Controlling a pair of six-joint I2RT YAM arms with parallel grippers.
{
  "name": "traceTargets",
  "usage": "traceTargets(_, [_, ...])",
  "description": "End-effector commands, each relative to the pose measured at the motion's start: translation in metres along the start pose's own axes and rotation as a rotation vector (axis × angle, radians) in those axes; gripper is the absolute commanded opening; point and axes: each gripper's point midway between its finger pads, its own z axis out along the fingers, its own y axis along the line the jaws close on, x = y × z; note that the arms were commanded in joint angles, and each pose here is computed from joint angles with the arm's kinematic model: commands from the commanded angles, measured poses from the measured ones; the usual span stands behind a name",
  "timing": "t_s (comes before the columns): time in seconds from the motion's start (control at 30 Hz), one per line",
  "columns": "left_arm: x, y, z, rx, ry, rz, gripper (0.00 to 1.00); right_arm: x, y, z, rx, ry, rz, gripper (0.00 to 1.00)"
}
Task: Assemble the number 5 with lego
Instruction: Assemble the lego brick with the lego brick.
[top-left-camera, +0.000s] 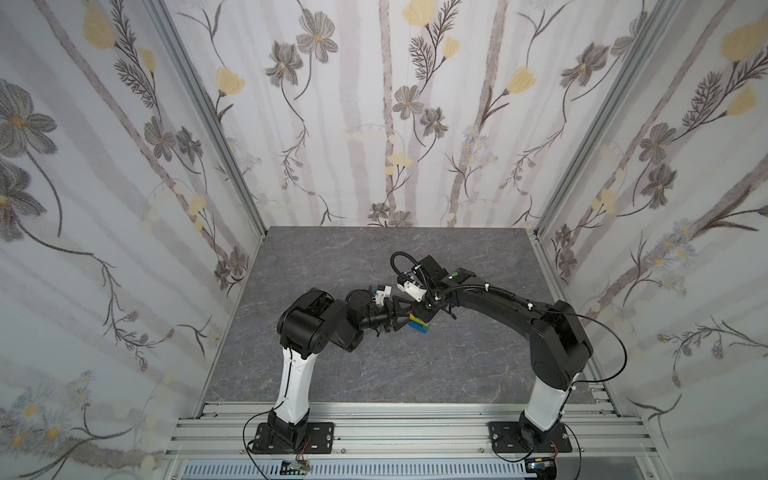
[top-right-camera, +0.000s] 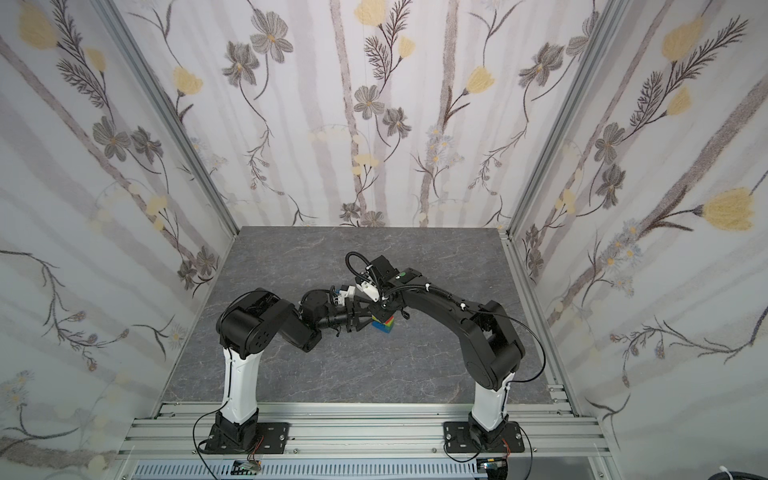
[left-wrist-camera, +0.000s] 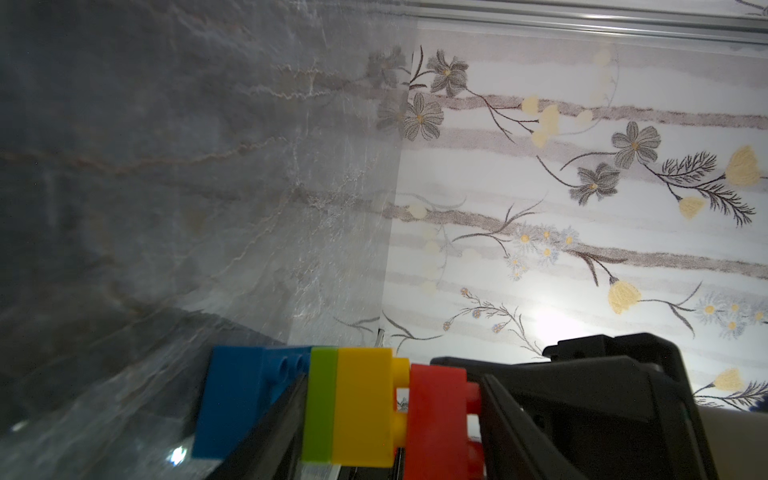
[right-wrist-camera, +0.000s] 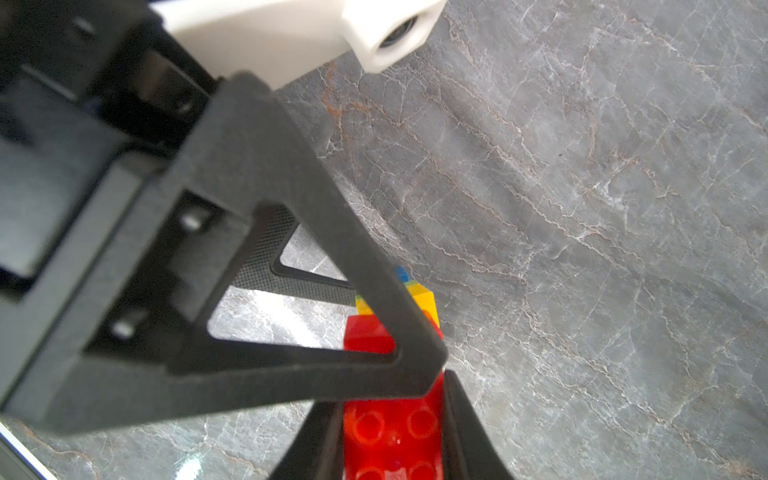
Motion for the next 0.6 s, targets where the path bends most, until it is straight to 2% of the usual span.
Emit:
traceTargets(0.0, [0.0039,-0.0078,-0.0003,0.025,0.020,0.016,0.62,0.0048,-0.0010,0.0018,0.006,0.015,-0.003,0.08])
traceTargets(0.57, [0.0035,-0.0058,0.0005,0.018,0.023,0.012,0.64,0.0038,-0.0053,0.0012,0.011,0.008,0.006,0.08])
